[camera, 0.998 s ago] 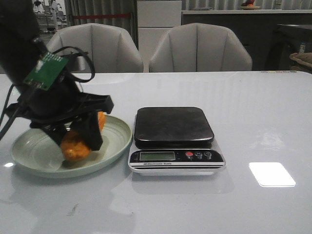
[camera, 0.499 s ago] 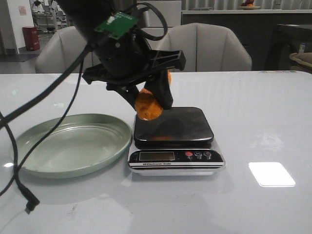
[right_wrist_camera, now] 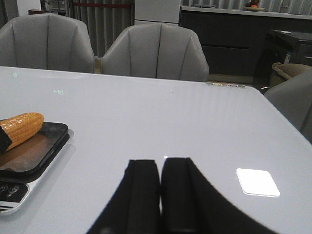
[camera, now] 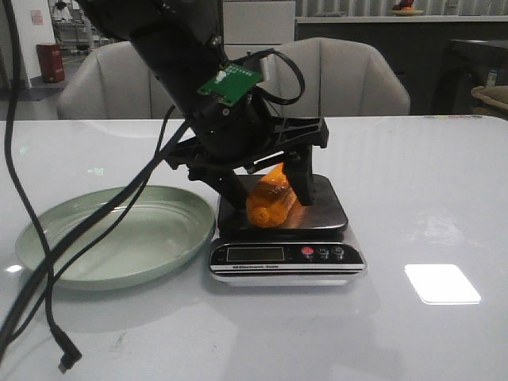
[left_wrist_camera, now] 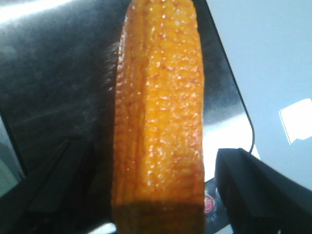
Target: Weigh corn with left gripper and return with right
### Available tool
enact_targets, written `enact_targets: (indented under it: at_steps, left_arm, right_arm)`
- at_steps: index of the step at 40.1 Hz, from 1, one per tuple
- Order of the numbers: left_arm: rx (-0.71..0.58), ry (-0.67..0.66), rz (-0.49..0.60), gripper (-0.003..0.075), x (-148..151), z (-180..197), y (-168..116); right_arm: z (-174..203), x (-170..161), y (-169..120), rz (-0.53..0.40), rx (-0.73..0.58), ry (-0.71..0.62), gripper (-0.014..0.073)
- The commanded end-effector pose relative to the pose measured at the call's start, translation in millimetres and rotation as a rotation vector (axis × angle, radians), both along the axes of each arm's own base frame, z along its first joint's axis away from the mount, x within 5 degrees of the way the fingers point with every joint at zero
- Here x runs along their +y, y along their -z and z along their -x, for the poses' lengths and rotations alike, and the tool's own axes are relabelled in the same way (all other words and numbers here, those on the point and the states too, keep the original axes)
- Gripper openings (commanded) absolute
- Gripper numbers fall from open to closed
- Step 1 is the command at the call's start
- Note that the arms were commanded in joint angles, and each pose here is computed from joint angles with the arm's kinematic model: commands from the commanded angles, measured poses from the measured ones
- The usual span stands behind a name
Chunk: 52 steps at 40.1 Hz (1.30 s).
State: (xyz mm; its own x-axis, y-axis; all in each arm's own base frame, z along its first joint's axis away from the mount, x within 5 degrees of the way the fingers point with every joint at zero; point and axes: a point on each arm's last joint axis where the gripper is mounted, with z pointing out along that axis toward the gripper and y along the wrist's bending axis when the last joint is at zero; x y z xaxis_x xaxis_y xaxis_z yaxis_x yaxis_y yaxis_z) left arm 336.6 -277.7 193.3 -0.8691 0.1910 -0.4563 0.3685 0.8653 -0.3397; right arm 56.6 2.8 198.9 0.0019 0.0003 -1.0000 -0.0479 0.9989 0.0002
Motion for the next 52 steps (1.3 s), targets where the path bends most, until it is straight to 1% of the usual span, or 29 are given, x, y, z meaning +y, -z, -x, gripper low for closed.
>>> enact_targets:
  at_steps: [1, 11, 17, 23, 26, 33, 37, 45, 52]
  left_arm:
    - [-0.097, -0.021, 0.096, 0.0637, -2.0, 0.6, -42.2]
    - [-0.203, -0.008, 0.12, 0.0637, 10.1, 12.1, -79.4]
    - [-0.285, -0.007, 0.136, 0.0637, 26.5, 29.3, -102.3]
    - [-0.356, 0.0, 0.134, 0.0637, 47.0, 50.9, -118.5]
    - [-0.377, 0.005, 0.126, 0.0638, 56.7, 62.1, -121.3]
    - [-0.42, -0.005, 0.151, 0.0638, 80.5, 91.4, -127.3]
    - [-0.474, -0.006, 0.166, 0.0637, 96.5, 110.3, -131.8]
    - [-0.561, 0.018, 0.151, 0.0637, 131.7, 152.5, -132.5]
    - [-0.643, 0.012, 0.199, 0.0637, 165.2, 195.3, -134.8]
  right_arm:
    - [1.6, -0.7, -6.2, 0.01, -0.092, 0.01, 0.0177]
    - [1.6, -0.7, -6.2, 0.01, -0.092, 0.01, 0.0177]
    - [1.6, -0.7, -6.2, 0.01, -0.092, 0.01, 0.0177]
    - [1.6, -0.7, -6.2, 0.01, -0.092, 0.01, 0.0177]
    - [1.6, -0.7, -6.2, 0.01, -0.092, 0.01, 0.0177]
    - [1.6, -0.7, -6.2, 0.01, -0.092, 0.01, 0.0177]
    - [1.6, -0.7, -6.2, 0.01, -0.092, 0.01, 0.0177]
    - [1.6, -0.7, -6.2, 0.01, -0.092, 0.01, 0.0177]
    - [1.6, -0.7, -6.2, 0.01, -0.092, 0.01, 0.0177]
